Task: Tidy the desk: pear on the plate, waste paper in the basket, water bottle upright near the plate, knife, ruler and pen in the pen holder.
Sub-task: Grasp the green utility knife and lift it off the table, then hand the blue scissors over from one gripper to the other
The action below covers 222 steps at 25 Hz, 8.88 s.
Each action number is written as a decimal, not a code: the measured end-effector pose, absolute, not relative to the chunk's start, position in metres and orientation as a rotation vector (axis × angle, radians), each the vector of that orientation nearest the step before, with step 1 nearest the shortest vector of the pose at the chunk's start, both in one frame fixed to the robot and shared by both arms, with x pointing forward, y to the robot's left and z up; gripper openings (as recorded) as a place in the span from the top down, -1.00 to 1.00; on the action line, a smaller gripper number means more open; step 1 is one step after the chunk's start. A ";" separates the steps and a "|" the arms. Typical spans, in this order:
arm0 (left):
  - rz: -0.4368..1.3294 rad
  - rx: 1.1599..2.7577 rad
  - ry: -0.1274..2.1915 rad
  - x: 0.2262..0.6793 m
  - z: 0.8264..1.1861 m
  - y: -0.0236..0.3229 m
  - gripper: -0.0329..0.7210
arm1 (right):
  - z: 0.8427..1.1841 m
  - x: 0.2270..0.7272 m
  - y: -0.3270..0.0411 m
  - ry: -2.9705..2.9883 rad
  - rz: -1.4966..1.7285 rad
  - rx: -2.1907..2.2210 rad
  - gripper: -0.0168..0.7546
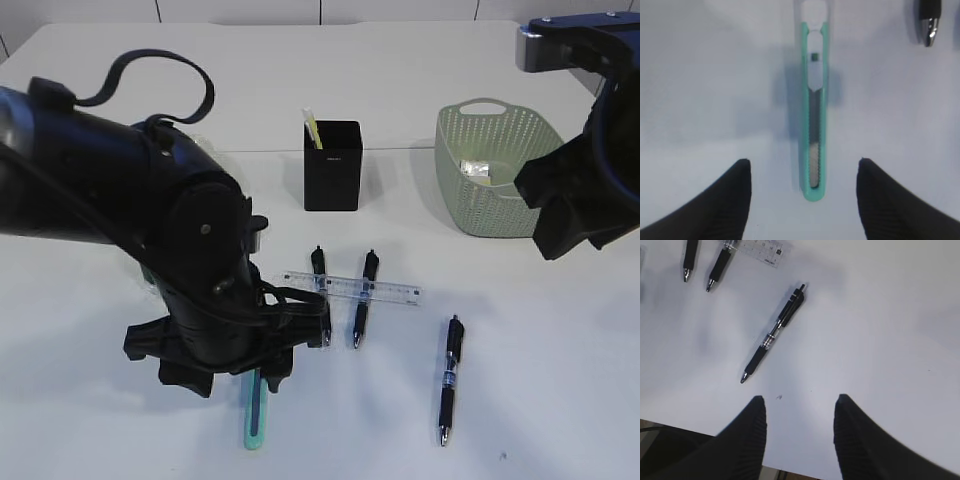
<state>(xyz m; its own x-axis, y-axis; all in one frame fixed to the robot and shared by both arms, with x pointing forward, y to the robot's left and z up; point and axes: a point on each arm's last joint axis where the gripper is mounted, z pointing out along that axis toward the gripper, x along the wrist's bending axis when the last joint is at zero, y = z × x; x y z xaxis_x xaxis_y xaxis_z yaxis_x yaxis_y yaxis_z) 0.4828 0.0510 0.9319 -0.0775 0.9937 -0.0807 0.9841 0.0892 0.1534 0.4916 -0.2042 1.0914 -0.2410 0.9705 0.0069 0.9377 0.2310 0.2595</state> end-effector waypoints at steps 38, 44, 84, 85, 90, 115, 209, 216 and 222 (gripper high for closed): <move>0.051 2.111 2.180 0.473 0.896 0.034 -0.24 | 1.092 0.493 -0.205 2.325 0.315 1.812 0.08; 0.036 2.093 2.176 0.474 0.894 0.032 -0.22 | 1.092 0.493 -0.206 2.321 0.308 1.806 0.08; 0.027 2.133 2.261 0.469 0.886 0.035 0.58 | 1.092 0.493 -0.206 2.321 0.305 1.805 0.08; 0.027 2.133 2.261 0.469 0.886 0.035 0.58 | 1.092 0.493 -0.206 2.321 0.305 1.805 0.08; 0.027 2.133 2.261 0.469 0.886 0.035 0.58 | 1.092 0.493 -0.206 2.321 0.305 1.805 0.08; 0.078 2.158 2.212 0.471 0.901 0.038 0.66 | 1.092 0.494 -0.206 2.320 0.307 1.804 0.08; 0.258 1.802 1.139 0.454 1.036 0.058 0.66 | 1.122 0.507 -0.154 2.177 1.540 1.463 0.11; 0.230 1.789 1.107 0.452 1.038 0.055 0.66 | 1.121 0.512 -0.149 2.159 1.636 1.466 0.11; 0.202 1.775 1.076 0.451 1.040 0.052 0.66 | 1.121 0.513 -0.148 2.144 1.662 1.470 0.11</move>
